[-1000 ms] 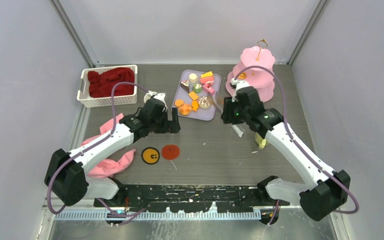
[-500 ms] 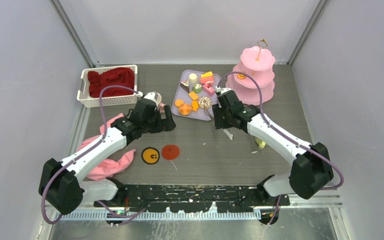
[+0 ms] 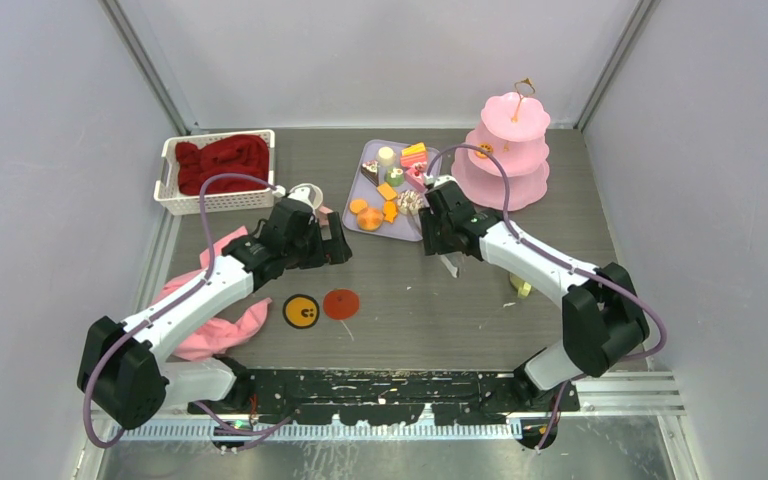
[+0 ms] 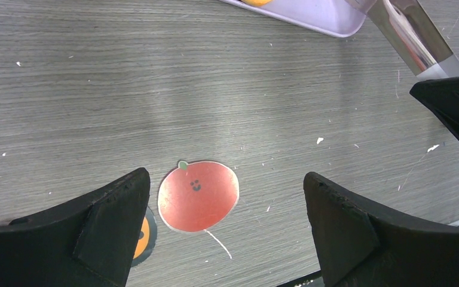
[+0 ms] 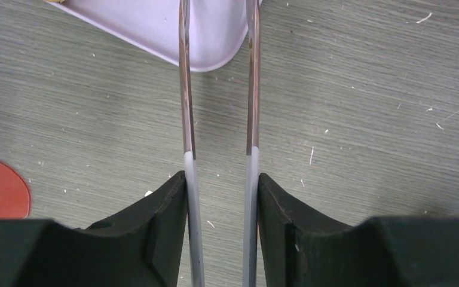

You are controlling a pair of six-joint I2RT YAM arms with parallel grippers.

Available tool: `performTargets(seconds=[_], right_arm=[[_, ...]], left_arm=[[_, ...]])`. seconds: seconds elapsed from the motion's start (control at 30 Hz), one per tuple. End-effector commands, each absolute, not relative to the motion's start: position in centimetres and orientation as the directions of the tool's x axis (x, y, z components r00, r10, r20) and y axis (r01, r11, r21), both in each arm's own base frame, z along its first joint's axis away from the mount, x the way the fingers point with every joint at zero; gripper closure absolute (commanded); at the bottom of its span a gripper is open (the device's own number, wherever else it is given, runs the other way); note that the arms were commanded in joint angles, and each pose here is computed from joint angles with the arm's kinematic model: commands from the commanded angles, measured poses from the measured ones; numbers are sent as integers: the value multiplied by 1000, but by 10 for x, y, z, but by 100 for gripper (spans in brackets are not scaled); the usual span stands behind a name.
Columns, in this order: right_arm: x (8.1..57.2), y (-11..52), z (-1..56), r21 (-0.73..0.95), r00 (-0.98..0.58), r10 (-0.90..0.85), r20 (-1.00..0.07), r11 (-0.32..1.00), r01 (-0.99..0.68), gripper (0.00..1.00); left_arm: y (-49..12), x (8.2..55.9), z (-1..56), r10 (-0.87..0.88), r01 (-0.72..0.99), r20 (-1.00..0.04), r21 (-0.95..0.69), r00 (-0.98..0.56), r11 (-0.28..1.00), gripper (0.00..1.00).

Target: Serve the afternoon tea

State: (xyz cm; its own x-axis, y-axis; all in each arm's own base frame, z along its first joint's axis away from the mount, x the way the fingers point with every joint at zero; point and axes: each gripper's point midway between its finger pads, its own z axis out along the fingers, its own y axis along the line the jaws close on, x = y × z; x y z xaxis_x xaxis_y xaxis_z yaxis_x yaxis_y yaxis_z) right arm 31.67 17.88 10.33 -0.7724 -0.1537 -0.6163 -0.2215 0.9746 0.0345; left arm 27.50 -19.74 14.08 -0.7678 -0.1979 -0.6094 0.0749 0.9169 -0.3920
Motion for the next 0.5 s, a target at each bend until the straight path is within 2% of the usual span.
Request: performTargets(seconds=[0.0, 0.33, 0.47], right_arm=[[341, 192, 128, 60, -694, -119, -710, 972, -229, 51], [355, 199, 131, 66, -660, -105, -744, 971, -229, 48], [357, 201, 128, 64, -662, -108, -741, 971, -230, 53]], left_arm=[[-201, 281, 156, -229, 93, -641, -428, -732, 899, 1], [-203, 280, 149, -235, 87, -628, -438, -742, 895, 1], [-204, 280, 147, -232, 86, -624, -436, -746, 896, 1]])
